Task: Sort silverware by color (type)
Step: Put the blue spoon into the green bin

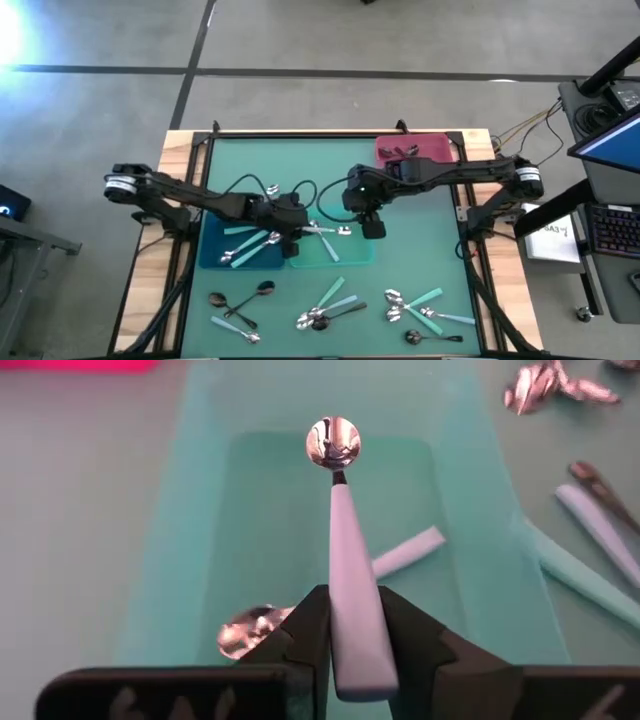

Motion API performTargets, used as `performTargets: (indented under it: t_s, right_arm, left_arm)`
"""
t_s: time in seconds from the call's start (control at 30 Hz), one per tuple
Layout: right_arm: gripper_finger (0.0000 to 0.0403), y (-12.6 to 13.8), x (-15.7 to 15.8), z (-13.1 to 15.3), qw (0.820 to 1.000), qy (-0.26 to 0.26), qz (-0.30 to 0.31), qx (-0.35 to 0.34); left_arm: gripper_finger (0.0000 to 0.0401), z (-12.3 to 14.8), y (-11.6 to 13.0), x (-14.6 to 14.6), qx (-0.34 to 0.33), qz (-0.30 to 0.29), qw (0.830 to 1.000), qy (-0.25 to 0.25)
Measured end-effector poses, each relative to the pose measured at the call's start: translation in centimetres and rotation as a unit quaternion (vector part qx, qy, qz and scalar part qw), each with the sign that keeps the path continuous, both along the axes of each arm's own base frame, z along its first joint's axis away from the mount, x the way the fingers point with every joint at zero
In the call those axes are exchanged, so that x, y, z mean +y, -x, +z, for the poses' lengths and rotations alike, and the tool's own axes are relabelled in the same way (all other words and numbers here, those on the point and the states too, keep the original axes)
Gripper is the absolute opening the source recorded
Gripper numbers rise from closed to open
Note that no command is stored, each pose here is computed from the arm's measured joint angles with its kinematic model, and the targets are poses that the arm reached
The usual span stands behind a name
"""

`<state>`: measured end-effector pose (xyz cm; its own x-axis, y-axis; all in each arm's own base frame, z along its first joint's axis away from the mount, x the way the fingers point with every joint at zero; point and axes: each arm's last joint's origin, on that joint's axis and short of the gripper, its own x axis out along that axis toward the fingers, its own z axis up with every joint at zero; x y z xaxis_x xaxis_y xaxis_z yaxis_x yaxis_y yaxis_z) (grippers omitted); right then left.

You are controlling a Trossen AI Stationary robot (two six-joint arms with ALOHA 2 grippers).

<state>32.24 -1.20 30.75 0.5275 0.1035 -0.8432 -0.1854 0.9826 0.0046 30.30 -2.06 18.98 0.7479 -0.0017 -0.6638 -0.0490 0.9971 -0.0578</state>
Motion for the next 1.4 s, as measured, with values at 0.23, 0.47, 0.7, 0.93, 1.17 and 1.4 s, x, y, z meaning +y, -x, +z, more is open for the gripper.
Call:
performTargets:
  t_s: [0.23,0.47,0.7,0.93,1.17,1.4]
  right_arm:
    - [0.0151,1.3,0.0,1.4,1.0,0.0,-0.02,-0.015]
    - [0.0151,2.2,-0.2,2.0,0.998,0.028,-0.056,-0.008]
    - [0.0154,2.3,-0.2,1.9,0.998,0.023,-0.063,0.001]
    - [0.0144,2.7,-0.2,1.5,0.995,0.003,-0.1,0.029]
    - [0.014,2.9,-0.7,0.9,0.984,0.046,-0.167,0.039]
    - [0.0143,2.7,-2.7,1.1,0.965,0.109,-0.238,0.011]
  left_arm:
    - [0.0054,-2.0,-1.7,-0.4,-0.006,-0.028,0.999,0.037]
    - [0.0069,-1.5,-1.5,-0.4,0.004,-0.016,0.997,0.071]
    - [0.0098,-1.5,-1.4,-0.1,0.007,-0.055,0.996,0.068]
    - [0.0099,-0.1,-1.2,1.3,-0.033,-0.115,0.993,0.002]
    - [0.0094,1.1,1.5,4.5,0.05,-0.06,0.997,0.013]
    - [0.0094,0.9,4.5,8.1,0.117,0.029,0.992,0.034]
